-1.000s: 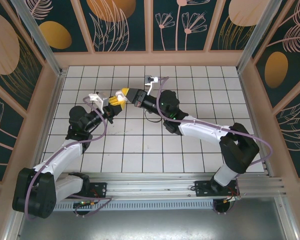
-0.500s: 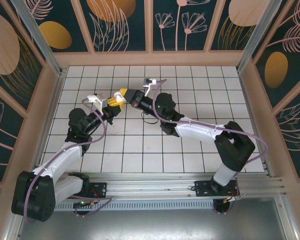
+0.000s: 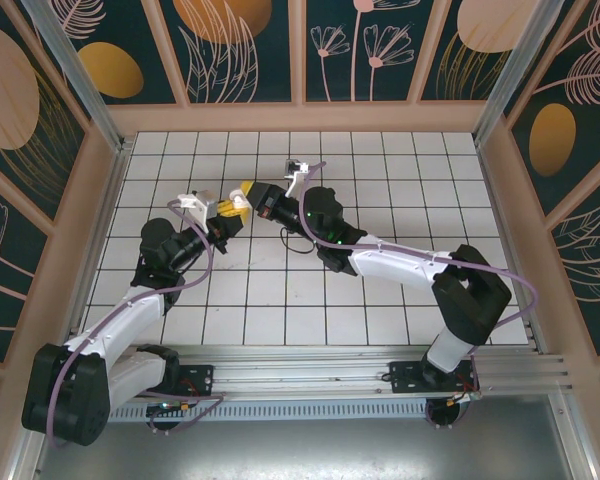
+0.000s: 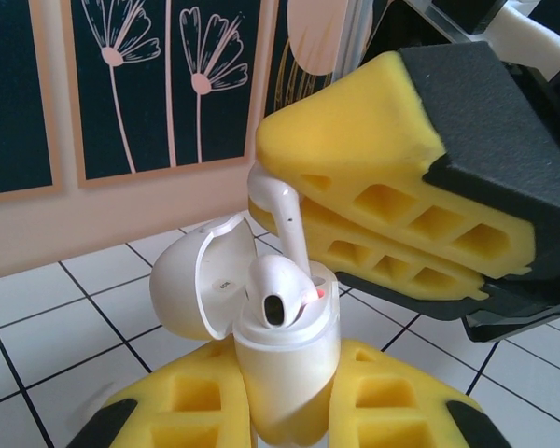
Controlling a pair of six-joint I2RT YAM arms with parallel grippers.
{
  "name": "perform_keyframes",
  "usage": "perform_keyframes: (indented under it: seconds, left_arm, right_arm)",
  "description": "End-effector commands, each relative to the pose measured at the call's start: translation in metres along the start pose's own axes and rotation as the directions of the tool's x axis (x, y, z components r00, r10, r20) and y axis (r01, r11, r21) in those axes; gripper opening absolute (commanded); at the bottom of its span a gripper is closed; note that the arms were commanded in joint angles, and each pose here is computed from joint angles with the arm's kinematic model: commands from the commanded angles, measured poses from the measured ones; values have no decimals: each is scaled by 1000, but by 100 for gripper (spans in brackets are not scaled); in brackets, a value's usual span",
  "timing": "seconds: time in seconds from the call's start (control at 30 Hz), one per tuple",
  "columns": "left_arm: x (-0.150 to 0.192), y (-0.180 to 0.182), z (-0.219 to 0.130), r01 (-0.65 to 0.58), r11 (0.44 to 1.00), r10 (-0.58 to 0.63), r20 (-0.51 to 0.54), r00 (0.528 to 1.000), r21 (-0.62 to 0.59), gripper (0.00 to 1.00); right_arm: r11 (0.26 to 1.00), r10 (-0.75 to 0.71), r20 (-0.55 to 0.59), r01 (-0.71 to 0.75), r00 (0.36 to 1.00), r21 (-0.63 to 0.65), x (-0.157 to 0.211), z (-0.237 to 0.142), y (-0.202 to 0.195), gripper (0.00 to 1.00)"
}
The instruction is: Insert the wireless bluetooth earbuds into the charging case
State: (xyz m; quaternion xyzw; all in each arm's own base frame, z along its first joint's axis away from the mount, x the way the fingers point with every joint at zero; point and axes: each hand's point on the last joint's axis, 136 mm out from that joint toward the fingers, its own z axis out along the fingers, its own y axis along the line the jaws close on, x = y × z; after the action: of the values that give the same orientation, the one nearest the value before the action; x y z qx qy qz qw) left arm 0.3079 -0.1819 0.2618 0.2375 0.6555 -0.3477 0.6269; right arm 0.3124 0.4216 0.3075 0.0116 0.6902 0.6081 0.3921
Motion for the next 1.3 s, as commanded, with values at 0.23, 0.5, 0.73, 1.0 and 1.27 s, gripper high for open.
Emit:
perform_keyframes:
  seconds: [0.23, 0.5, 0.73, 1.0, 1.27]
  left_arm:
    - [-49, -10, -6, -95, 995, 94, 151, 984, 3, 0]
    - [-52, -9, -5, -98, 995, 97, 158, 983, 0, 0]
    - [-54, -10, -4, -102, 995, 100, 158, 982, 3, 0]
    - [-52, -12, -6, -104, 995, 102, 155, 983, 8, 0]
    - [-48, -13, -8, -110, 994, 107, 149, 983, 13, 0]
  right_arm:
    - [984, -73, -75, 84, 994, 158, 17, -10, -30, 7]
    - [984, -89, -116, 106, 989, 142, 25, -12, -26, 10]
    - [984, -95, -140, 114, 986, 138, 28, -16, -23, 10]
    - [986, -78, -160, 100, 984, 137, 30, -22, -21, 10]
    - [992, -47, -163, 65, 985, 107, 27, -30, -13, 9]
